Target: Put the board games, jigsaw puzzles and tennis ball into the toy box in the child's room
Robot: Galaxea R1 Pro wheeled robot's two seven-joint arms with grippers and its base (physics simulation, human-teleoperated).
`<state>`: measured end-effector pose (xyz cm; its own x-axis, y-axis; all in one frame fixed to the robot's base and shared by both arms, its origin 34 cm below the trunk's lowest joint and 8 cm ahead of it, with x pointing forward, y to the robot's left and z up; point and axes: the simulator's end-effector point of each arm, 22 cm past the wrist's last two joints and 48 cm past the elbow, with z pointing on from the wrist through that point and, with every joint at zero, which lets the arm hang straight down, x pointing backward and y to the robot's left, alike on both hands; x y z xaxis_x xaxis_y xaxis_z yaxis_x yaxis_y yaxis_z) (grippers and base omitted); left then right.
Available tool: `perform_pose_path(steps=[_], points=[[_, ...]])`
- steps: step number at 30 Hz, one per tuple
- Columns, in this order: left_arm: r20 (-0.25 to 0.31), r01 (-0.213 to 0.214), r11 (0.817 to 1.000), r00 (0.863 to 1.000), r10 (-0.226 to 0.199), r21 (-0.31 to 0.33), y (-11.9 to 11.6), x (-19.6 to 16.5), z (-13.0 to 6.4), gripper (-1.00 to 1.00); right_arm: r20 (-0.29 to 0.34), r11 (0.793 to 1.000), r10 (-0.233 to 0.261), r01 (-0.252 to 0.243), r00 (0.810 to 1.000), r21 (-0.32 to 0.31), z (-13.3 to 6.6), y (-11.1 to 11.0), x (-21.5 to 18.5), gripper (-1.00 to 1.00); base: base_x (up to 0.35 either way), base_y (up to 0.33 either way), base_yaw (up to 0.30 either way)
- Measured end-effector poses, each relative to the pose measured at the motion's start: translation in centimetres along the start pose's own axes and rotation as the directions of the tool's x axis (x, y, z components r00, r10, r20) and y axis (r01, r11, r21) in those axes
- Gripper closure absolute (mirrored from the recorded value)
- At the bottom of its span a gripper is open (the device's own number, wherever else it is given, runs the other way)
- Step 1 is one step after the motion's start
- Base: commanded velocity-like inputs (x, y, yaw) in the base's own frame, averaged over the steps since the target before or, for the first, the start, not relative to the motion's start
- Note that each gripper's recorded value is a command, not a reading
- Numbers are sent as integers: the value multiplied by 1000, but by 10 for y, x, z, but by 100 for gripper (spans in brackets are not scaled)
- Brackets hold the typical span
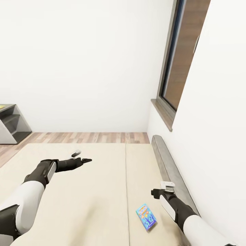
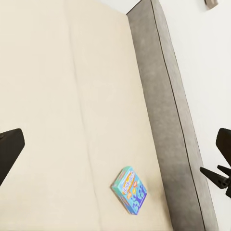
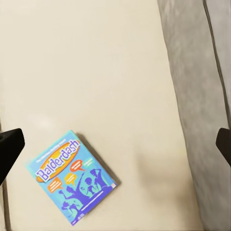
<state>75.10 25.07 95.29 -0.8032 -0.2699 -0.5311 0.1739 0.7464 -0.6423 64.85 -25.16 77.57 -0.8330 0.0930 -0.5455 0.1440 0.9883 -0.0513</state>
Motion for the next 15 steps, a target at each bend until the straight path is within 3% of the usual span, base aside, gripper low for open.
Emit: perform_pose_path(steps=[10, 15], points=[[-10, 10, 1000, 1000, -10, 6, 6, 5, 3, -100, -21, 1000, -3, 3, 1000, 0, 5, 1, 9, -100, 0, 0, -75], [-26, 27, 997, 999, -25, 75, -6, 9, 3, -100, -31, 1000, -4, 4, 1000, -2, 8, 2, 13, -100, 0, 0, -76]])
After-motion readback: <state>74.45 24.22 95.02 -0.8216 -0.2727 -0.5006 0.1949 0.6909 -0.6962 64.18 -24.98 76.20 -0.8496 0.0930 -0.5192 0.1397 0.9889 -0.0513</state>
